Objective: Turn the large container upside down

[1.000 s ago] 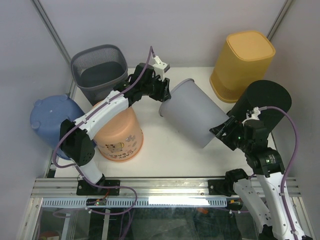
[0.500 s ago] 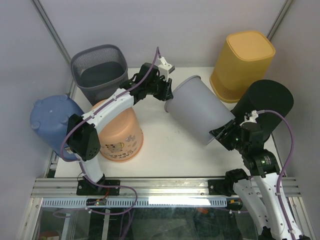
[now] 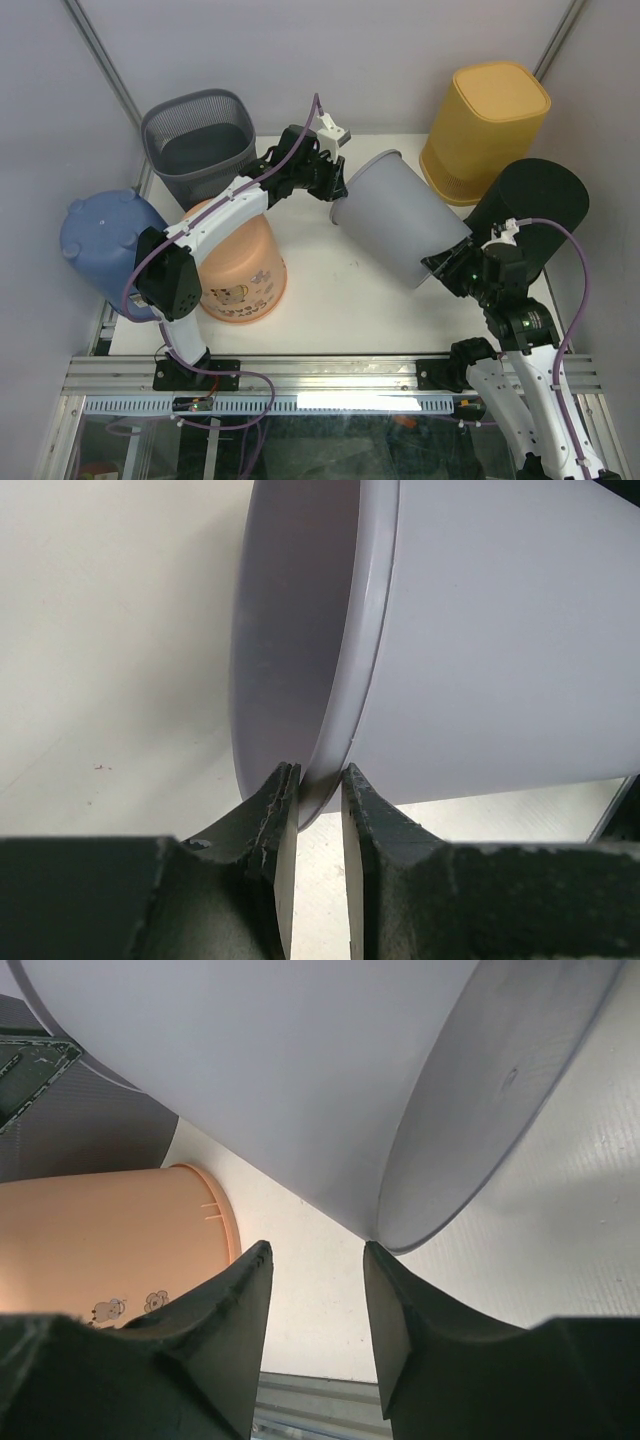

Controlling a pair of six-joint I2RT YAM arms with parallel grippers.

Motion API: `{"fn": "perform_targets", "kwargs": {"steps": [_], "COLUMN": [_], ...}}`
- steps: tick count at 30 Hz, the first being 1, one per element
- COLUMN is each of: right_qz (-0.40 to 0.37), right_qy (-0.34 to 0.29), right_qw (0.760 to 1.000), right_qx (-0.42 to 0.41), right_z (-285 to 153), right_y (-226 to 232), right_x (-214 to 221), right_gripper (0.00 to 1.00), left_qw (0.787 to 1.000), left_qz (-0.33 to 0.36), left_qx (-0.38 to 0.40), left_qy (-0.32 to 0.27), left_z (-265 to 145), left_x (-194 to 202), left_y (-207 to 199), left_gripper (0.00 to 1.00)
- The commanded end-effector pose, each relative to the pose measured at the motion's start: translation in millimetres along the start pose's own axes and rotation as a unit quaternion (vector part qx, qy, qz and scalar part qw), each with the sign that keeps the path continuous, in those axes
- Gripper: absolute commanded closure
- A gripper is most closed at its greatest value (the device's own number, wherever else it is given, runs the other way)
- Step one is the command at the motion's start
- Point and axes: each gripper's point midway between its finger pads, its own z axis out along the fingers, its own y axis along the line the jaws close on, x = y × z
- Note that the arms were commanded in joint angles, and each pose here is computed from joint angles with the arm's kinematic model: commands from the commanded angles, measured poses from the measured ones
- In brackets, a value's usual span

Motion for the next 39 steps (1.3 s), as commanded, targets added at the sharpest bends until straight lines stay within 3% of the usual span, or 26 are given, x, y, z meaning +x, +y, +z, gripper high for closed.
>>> {"fn": "perform_targets", "kwargs": {"steps": [1, 8, 12, 20, 28, 39], "right_qz": [-0.012, -0.009, -0.028, -0.073, -0.108, -0.132], "right_qy": [-0.031, -0.063, -0.076, -0.107, -0.106, -0.097], "right_qw": [0.999, 0.998, 0.994, 0.977, 0.947, 0.923], "right_qx": [-0.02, -0.007, -0.071, -0.168, -0.282, -0.348], "right_z": [-5, -2, 8, 6, -30, -53], "right_y": [12, 4, 23, 58, 110, 168], "right_x": [-15, -23, -26, -37, -41, -64], "right_gripper": [0.54, 0.42, 0.39, 0.43, 0.48, 0.51], "left_qw": [0.999, 0.999, 0.999, 1.0, 1.0, 0.999], "left_qz": [0.016, 0.01, 0.009, -0.001, -0.005, -0.018], "left_qx": [0.001, -0.004, -0.005, 0.013, 0.017, 0.026], "left_qy": [-0.037, -0.037, -0.038, -0.026, -0.015, -0.008], "left_z": [-10, -14, -14, -10, -6, -1], "left_x": [-23, -21, -22, -13, -4, 0], "left_y": [-2, 3, 4, -1, -1, -3], "left_gripper": [1.0, 1.0, 1.0, 1.0, 1.0, 1.0]}}
